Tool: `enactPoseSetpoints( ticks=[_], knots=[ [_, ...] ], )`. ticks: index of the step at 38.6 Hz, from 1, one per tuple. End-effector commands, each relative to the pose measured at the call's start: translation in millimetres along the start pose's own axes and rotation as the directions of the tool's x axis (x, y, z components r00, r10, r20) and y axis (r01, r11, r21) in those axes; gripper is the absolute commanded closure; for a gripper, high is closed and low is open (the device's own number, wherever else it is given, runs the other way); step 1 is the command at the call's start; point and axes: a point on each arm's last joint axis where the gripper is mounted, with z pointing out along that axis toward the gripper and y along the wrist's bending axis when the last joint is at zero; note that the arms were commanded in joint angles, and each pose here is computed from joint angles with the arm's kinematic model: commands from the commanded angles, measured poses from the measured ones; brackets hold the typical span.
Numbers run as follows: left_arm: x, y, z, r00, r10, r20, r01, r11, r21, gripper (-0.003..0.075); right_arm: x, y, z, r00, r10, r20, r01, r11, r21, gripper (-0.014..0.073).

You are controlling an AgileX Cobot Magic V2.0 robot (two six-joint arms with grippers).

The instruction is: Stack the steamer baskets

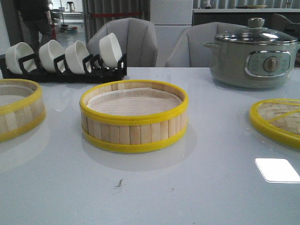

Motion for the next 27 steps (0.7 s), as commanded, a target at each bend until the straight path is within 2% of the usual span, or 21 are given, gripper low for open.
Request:
enactPoseSetpoints(
  ticks=[1, 4, 8, 11, 12, 16, 19, 21, 27],
  knots=[
    [-16, -3, -17, 0.992, -0.006, 0.122, 0.005, 1.0, 0.007, 0.0636, -21, 3, -8, 0.99, -0.016, 0.143, 0.018, 1.0, -0.01, 0.0538],
    [-16, -3, -17, 0.992, -0.011, 0.123, 0.01, 1.0, 0.012, 0.0636, -21, 3, -8, 0.99, -0.016, 0.138, 0.018, 1.0, -0.01, 0.0481],
    [-16, -3, -17, 0.992, -0.002, 0.125, 0.001, 1.0, 0.011, 0.062, -20, 2, -8, 0.991, -0.017, 0.132, 0.018, 1.0, -0.009, 0.0296],
    [-16, -3, -15, 0.993, 0.023, 0.12, -0.024, 1.0, 0.008, 0.0559, -20, 2, -8, 0.991, -0.017, 0.132, 0.018, 1.0, -0.009, 0.0163],
    [-15, -3, -13, 0.993, 0.022, 0.113, -0.023, 1.0, 0.009, 0.0524, -20, 2, -8, 0.991, -0.017, 0.132, 0.018, 1.0, -0.009, 0.0142],
    [-12, -5, -1, 0.998, 0.007, 0.066, -0.009, 0.999, 0.031, 0.0371, -20, 2, -8, 0.991, -0.017, 0.133, 0.018, 1.0, -0.009, 0.0127],
    [-9, -6, 14, 1.0, -0.024, 0.014, 0.023, 0.998, 0.065, 0.0283, -20, 2, -8, 0.991, -0.017, 0.129, 0.018, 1.0, -0.009, 0.0127],
    [-6, -6, 27, 0.999, -0.035, -0.029, 0.037, 0.996, 0.076, 0.0256, -20, 2, -8, 0.991, -0.017, 0.129, 0.018, 1.0, -0.009, 0.0127],
    [3, -4, 66, 0.992, -0.044, -0.12, 0.054, 0.995, 0.079, 0.0255, -19, 2, -7, 0.993, -0.017, 0.12, 0.018, 1.0, -0.008, 0.0127]
  ],
)
